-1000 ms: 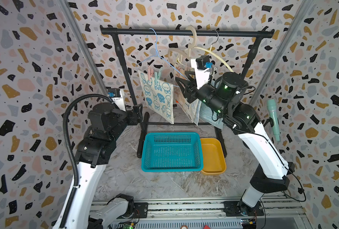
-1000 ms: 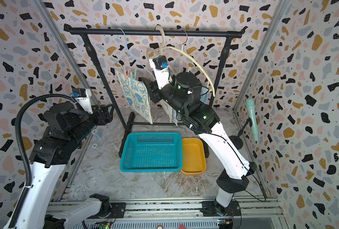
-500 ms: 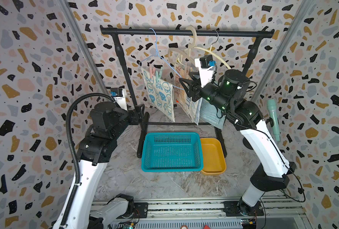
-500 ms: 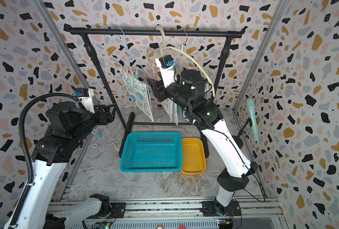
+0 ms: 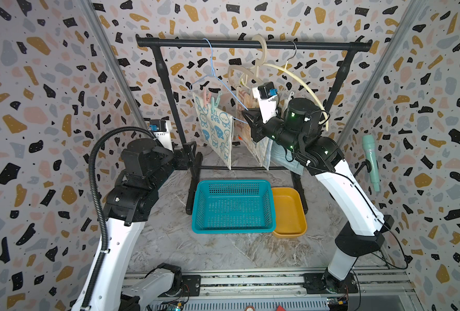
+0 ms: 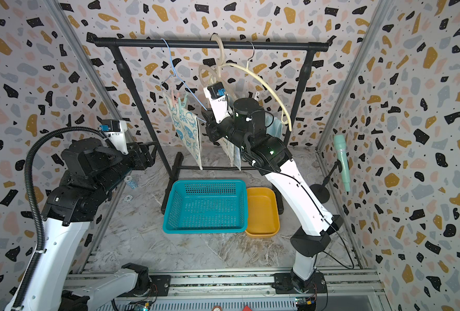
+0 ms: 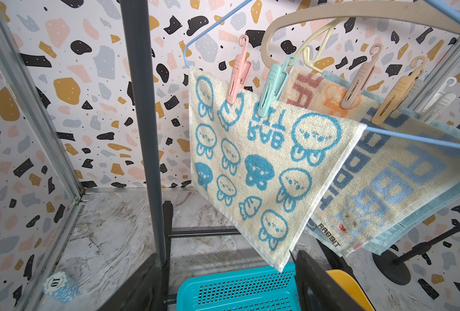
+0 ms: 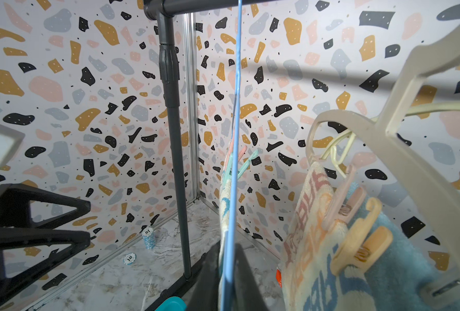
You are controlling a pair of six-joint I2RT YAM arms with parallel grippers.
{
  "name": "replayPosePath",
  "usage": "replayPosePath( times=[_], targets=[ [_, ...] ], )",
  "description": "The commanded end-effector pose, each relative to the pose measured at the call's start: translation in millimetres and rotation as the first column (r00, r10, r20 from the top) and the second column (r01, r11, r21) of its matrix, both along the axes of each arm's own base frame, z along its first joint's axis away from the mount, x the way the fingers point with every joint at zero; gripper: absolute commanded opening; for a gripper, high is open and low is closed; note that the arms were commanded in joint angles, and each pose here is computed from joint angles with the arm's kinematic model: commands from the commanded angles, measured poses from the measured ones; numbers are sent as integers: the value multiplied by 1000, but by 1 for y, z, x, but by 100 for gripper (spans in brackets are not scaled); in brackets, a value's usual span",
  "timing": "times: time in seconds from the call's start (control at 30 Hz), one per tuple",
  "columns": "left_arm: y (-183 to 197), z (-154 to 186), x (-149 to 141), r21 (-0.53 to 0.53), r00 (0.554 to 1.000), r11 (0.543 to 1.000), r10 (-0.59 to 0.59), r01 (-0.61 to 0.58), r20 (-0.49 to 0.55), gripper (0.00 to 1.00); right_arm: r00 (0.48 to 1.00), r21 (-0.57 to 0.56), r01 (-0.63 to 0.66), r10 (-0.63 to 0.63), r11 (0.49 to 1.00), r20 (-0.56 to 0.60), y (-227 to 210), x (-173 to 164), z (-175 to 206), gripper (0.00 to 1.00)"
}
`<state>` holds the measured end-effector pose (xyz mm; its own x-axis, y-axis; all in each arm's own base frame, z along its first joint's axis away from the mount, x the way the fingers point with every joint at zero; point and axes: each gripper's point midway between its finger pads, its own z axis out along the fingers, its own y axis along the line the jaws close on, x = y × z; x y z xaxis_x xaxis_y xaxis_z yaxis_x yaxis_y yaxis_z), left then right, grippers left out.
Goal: Remove the clothespins securing towels to the hanger
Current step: Pick up the hanger from the clothesline.
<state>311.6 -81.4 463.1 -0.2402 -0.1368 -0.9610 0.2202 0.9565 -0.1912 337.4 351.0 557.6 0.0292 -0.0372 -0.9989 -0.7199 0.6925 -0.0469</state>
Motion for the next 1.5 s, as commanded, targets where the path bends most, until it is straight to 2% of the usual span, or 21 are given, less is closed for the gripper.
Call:
replayPosePath(
  times=[0.0,0.3,0.63,1.2,1.47],
  targets=[
    [-3,18,-4,-24,998,1000,-17,18,67,78,999,37,8,-10,999,33,-10,-9,16,1],
    [-7,28,-3,-31,995,999,-39,41,88,77,995,99,-17,7,995,104,-16,-24,39,0],
    [-13,39,4,-23,993,998,-61,64,98,76,972,188,-47,2,981,234,-27,-48,83,0],
    [-19,52,13,-24,990,996,-86,89,110,76,932,286,-79,-31,955,360,-44,-64,129,0],
    [-21,63,13,-25,988,995,-93,97,126,76,927,284,-98,-16,954,374,-50,-74,135,0]
  ],
)
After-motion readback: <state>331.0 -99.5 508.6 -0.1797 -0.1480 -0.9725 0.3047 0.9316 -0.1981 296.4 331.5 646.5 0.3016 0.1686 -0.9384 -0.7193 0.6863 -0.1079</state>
